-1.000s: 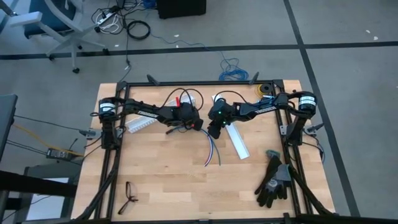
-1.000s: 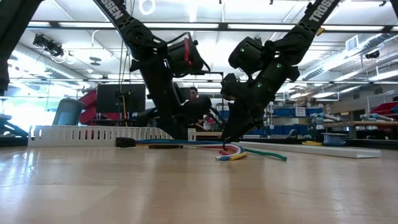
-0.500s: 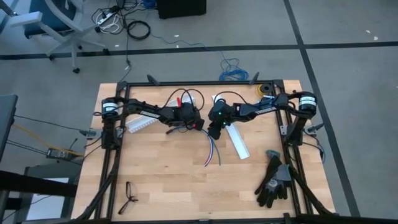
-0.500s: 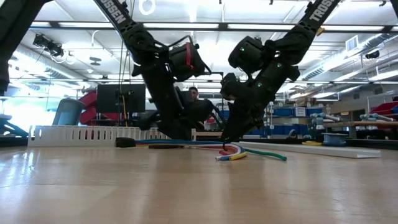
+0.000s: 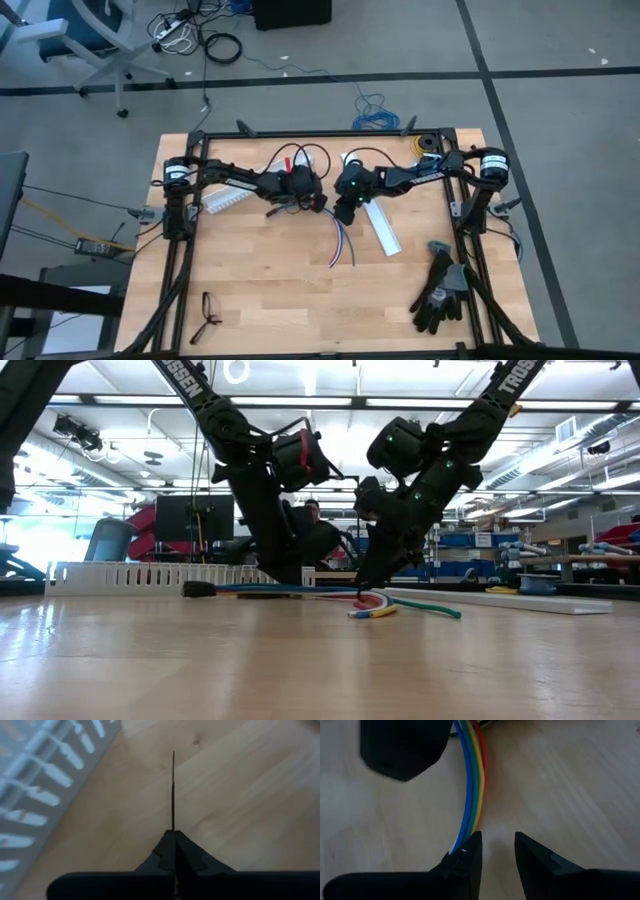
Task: Ziptie cables
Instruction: Wrap the cable wires with the black zip tie
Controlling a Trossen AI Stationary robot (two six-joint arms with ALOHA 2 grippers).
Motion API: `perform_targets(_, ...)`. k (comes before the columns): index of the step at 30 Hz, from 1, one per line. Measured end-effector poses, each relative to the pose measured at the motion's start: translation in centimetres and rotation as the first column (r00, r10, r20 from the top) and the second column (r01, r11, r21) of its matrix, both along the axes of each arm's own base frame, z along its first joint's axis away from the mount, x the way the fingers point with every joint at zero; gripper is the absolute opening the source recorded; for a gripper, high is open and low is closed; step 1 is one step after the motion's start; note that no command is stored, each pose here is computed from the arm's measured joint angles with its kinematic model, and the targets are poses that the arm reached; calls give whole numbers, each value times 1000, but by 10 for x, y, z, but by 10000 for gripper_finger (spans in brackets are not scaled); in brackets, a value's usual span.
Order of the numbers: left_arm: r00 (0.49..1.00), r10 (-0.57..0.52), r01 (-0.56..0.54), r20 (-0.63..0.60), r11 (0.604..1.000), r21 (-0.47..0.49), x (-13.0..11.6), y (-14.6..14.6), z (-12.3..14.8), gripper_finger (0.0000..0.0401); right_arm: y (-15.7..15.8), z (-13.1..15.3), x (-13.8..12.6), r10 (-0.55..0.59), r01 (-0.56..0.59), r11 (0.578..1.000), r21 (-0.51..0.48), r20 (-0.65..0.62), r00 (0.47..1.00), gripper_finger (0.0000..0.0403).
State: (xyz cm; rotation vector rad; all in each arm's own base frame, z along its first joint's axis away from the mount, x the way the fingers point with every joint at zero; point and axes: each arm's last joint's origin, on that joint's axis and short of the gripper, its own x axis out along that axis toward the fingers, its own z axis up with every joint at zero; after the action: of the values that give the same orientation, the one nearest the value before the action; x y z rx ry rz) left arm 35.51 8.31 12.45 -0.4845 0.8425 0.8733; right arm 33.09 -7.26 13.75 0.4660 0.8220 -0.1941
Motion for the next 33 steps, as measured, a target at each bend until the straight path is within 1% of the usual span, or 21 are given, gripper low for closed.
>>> perform_targets(3, 999, -22, 23, -40, 999, 33, -6, -4, 9, 2, 4, 0, 1, 20, -20, 1000, -7, 2, 1000, 103)
perform_targets(6, 999, -24, 25, -25, 997, 67, -8, -5, 23, 2, 7, 0, 2, 52, -52, 998, -20, 8, 999, 103)
perform_targets(10, 999, -31, 35, -39, 991, 125, -12, -10, 36, 1, 11, 4, 6, 91, -89, 995, -39, 56, 994, 103)
perform_targets(14, 998, -44, 50, -33, 981, 187, -16, -15, 53, 1, 14, 7, 10, 104, -99, 994, -52, 102, 989, 103)
perform_targets(21, 999, -35, 45, -40, 958, 284, -28, -23, 81, 1, 16, 7, 10, 128, -124, 991, -42, 110, 986, 103)
perform_targets(24, 998, -36, 48, -47, 952, 301, -36, -26, 93, 0, 16, 8, 11, 142, -137, 989, -48, 120, 983, 103)
perform_targets(26, 996, -59, 79, -74, 948, 307, -41, -30, 99, 0, 16, 9, 12, 162, -157, 987, -43, 133, 978, 103)
perform_targets(28, 993, -99, 116, -71, 945, 306, -44, -38, 103, 0, 17, 10, 13, 184, -180, 983, -38, 159, 970, 103)
perform_targets(33, 972, -235, 225, 7, 938, 264, -55, -58, 93, 0, 18, 16, 17, 235, -231, 972, -44, 209, 949, 103)
